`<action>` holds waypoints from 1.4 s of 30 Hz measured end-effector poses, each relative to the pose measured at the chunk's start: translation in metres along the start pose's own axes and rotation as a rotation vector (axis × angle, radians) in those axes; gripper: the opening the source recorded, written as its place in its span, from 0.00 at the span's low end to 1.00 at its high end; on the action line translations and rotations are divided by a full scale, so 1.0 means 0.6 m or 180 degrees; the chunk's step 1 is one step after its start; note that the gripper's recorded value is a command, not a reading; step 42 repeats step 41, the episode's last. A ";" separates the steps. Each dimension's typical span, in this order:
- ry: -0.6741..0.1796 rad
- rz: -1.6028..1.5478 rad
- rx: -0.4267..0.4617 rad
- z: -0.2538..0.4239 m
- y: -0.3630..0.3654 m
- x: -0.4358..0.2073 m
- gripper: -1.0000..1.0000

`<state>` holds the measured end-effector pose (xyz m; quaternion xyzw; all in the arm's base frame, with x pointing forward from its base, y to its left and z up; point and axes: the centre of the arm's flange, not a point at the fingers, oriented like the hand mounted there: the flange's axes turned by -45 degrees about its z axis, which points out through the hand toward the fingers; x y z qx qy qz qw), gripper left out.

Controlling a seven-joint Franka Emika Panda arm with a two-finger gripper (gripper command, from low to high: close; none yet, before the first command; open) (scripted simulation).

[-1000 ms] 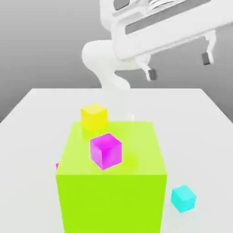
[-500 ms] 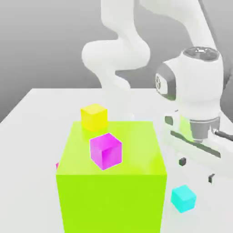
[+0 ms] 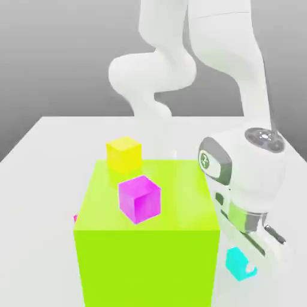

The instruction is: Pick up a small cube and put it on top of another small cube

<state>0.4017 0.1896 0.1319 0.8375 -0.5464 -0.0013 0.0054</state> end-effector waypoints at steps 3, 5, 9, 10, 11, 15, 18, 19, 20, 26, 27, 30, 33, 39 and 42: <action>0.0000 -0.0014 0.0048 -0.040 -0.003 -0.001 0.00; -0.0003 -0.0012 0.0049 -0.071 -0.002 -0.001 0.00; -0.0091 -0.0049 0.0024 -0.106 -0.001 0.018 0.00; -0.0139 -0.0080 0.0016 -0.116 -0.006 0.021 0.00; -0.0188 -0.0114 0.0011 -0.129 -0.012 0.024 0.00; -0.0358 -0.0249 0.0019 -0.188 -0.035 0.046 0.00; -0.0437 -0.0342 0.0048 -0.241 -0.047 0.070 0.00; -0.0453 -0.0378 0.0060 -0.259 -0.050 0.078 0.00; -0.0455 -0.0406 0.0070 -0.280 -0.053 0.087 0.00; -0.0306 -0.0183 0.0103 -0.427 -0.038 0.220 0.00; -0.0260 -0.0139 0.0101 -0.452 -0.030 0.241 0.00; -0.0093 0.0147 0.0074 -0.526 0.010 0.322 0.00; -0.0028 0.0411 0.0045 -0.512 0.031 0.368 0.00; -0.0020 0.0445 0.0041 -0.448 0.034 0.374 1.00; -0.0020 0.0445 0.0041 -0.448 0.034 0.374 1.00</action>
